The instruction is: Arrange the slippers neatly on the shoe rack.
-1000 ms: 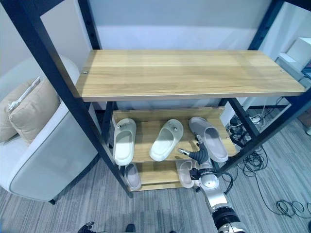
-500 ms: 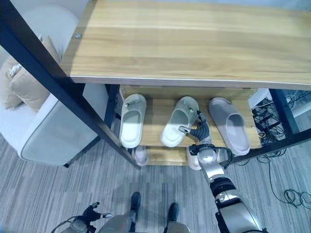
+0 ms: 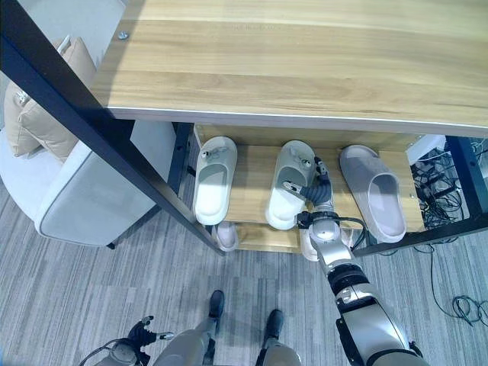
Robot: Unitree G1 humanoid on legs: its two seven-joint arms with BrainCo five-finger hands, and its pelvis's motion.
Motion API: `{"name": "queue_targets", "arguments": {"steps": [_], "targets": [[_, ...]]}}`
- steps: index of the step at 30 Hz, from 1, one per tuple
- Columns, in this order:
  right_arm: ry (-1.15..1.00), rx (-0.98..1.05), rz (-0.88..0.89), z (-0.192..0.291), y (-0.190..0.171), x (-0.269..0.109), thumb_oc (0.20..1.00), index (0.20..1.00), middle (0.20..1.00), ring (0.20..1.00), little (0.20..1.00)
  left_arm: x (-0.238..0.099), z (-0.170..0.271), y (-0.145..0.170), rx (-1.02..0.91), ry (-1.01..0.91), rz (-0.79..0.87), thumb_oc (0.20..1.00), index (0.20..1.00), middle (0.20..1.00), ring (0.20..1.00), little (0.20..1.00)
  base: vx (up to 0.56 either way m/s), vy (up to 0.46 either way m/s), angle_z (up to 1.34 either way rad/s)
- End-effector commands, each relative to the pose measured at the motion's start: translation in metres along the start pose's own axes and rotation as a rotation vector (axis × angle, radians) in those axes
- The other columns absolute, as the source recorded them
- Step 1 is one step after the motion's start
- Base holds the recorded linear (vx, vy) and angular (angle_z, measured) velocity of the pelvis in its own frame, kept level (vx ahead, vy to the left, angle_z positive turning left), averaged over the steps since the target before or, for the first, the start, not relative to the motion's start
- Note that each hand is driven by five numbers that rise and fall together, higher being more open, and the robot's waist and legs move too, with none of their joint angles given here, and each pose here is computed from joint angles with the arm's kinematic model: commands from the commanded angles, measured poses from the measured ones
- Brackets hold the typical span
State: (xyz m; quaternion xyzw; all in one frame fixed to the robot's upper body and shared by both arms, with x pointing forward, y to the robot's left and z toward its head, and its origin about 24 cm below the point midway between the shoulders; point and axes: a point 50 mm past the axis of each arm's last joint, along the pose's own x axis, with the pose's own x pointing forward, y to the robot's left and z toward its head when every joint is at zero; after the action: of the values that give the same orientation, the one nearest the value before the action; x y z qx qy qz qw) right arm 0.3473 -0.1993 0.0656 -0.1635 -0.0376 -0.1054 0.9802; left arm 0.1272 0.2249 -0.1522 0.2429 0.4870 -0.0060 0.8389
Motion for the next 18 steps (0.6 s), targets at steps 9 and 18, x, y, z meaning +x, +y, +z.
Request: {"name": "queue_targets", "arguments": {"steps": [9,18], "targets": [[-0.069,0.037,0.126,0.021,0.048,-0.006,1.0,1.0,1.0,1.0,1.0,0.001,0.005,-0.007,0.018,0.021,-0.005,1.0,1.0,1.0,1.0,1.0,0.01,0.004,0.01],[-0.079,0.032,0.012,0.047,0.038,0.026,1.0,1.0,1.0,1.0,1.0,-0.001,-0.006,-0.004,0.011,0.058,0.01,1.0,1.0,1.0,1.0,1.0,-0.02,0.022,0.09]]}}
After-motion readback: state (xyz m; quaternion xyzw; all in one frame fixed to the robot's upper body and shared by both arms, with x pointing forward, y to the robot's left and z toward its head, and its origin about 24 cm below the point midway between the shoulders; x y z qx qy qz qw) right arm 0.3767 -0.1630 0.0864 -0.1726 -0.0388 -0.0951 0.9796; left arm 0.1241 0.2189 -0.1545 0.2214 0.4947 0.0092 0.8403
